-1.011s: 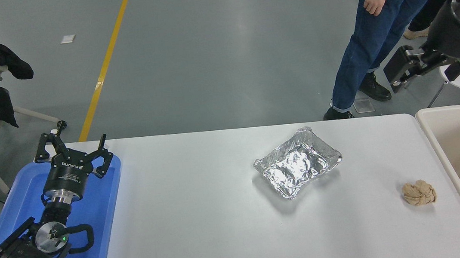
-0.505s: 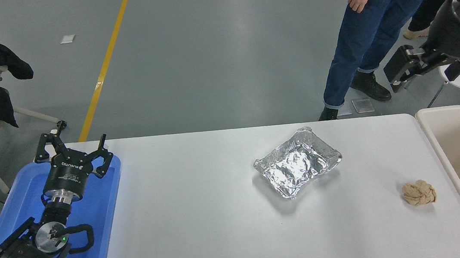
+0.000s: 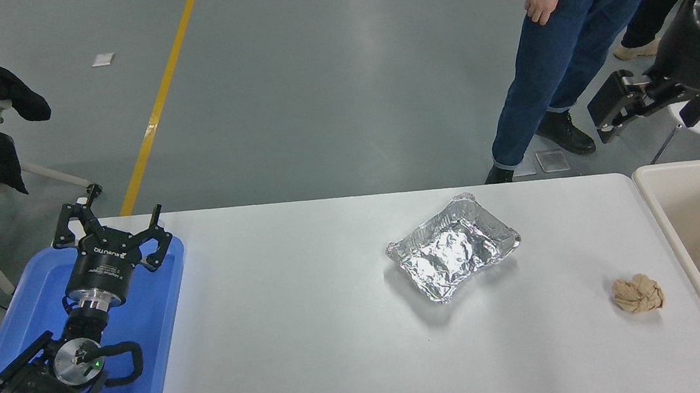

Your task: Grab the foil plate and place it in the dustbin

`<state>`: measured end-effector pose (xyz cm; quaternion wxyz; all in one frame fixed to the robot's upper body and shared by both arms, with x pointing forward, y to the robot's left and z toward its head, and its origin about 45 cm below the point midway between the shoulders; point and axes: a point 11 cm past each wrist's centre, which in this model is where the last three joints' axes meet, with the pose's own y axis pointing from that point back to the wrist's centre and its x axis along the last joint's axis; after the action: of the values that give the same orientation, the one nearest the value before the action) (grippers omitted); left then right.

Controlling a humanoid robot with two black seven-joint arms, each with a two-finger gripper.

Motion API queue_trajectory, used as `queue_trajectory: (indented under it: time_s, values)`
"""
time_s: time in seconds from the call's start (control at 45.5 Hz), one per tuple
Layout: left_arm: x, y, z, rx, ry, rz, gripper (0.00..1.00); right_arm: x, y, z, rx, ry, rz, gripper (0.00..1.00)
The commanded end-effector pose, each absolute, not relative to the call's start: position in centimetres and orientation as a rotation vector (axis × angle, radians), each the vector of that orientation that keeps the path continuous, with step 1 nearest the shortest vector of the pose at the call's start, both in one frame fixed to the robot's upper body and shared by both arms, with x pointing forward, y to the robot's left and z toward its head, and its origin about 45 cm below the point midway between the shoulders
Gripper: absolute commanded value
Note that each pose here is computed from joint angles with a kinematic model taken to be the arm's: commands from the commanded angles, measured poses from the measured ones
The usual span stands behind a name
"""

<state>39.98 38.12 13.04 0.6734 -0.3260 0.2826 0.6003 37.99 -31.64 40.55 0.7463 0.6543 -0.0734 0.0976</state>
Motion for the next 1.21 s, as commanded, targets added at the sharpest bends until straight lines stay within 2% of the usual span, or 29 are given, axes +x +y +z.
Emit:
queue_trajectory:
  time_s: [0.0,0.286,0.571,0.791,0.989,1.187]
  values:
    - [40.03,38.09,13.09,-0.734,0.636,1.350,1.00,38.2,-30.8,40.2,1.457,-0.148,0.224,1.00]
    - [40.03,38.09,13.09,-0.734,0.636,1.350,1.00,38.0,-29.3,37.6,1.514,-0.090,0.206,1.00]
    - [40.03,38.09,13.09,-0.734,0.636,1.350,1.00,37.2,-28.3,33.6,1.605,-0.054,0.099,1.00]
    - [40.03,38.09,13.09,-0.734,0.636,1.350,1.00,37.3,-27.8,31.8,1.631,-0.066,0.108,1.00]
    - [40.03,38.09,13.09,-0.734,0.636,1.350,1.00,37.6,-27.9,28.9,1.653,-0.115,0.122,1.00]
    - [40.03,38.09,13.09,-0.734,0.636,1.350,1.00,37.8,-27.6,24.7,1.759,-0.273,0.018,1.00]
